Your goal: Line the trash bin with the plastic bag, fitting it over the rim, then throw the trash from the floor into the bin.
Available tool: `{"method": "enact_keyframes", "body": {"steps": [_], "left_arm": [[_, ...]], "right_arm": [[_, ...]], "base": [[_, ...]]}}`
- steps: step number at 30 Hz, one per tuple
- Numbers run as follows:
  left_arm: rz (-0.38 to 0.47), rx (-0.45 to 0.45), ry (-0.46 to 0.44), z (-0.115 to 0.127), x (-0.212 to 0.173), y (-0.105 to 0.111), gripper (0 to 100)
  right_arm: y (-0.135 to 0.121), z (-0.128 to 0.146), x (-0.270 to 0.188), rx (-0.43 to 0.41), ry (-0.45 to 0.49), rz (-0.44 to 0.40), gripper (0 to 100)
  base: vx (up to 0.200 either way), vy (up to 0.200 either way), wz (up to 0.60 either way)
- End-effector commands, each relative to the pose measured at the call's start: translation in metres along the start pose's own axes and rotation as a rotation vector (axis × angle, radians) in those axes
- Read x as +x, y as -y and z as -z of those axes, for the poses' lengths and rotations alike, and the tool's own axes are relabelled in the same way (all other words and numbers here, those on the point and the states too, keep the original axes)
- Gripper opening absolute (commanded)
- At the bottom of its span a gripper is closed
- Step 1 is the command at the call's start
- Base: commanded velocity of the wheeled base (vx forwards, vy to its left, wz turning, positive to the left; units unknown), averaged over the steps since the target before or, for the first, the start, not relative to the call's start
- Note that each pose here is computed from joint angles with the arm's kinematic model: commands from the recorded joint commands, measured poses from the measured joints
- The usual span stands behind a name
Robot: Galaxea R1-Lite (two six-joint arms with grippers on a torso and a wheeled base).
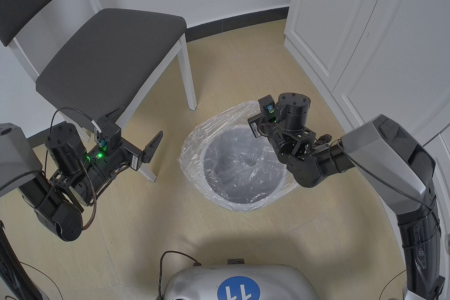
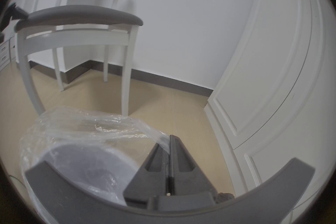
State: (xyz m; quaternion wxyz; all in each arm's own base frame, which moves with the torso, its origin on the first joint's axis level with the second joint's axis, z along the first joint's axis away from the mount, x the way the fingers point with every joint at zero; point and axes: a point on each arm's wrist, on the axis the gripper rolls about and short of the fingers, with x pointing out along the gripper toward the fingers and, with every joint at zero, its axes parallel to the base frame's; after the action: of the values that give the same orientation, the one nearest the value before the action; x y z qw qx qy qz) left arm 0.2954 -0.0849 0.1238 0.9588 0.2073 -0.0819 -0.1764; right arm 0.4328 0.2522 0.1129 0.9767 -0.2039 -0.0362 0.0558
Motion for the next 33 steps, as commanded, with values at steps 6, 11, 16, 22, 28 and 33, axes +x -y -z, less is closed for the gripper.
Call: {"method": "enact_keyframes", "body": {"steps": [6, 11, 16, 22, 28, 33], "left_arm": [[0.002, 0.001, -0.004, 0.001, 0.000, 0.001, 100], [0.002, 0.002, -0.004, 0.001, 0.000, 0.001, 100], [0.002, 0.002, -0.004, 0.002, 0.001, 0.001, 100], [0.002, 0.002, -0.006, 0.002, 0.001, 0.001, 100], [0.006, 0.004, -0.011, 0.003, 0.000, 0.002, 100], [0.007, 0.004, -0.012, 0.003, 0.000, 0.002, 100]], "right_arm": [[-0.017, 0.000, 0.041, 0.105, 0.170, 0.107, 0], [-0.019, 0.006, 0.046, 0.107, 0.178, 0.112, 0], [-0.018, 0.014, 0.049, 0.104, 0.173, 0.113, 0], [-0.017, 0.012, 0.048, 0.109, 0.183, 0.118, 0], [-0.023, -0.009, 0.039, 0.116, 0.204, 0.094, 0], [-0.033, 0.001, 0.022, 0.072, 0.122, 0.031, 0]], "base": [[0.000, 0.000, 0.00], [0.000, 0.000, 0.00], [0.000, 0.000, 0.00], [0.000, 0.000, 0.00], [0.000, 0.000, 0.00], [0.000, 0.000, 0.00]]}}
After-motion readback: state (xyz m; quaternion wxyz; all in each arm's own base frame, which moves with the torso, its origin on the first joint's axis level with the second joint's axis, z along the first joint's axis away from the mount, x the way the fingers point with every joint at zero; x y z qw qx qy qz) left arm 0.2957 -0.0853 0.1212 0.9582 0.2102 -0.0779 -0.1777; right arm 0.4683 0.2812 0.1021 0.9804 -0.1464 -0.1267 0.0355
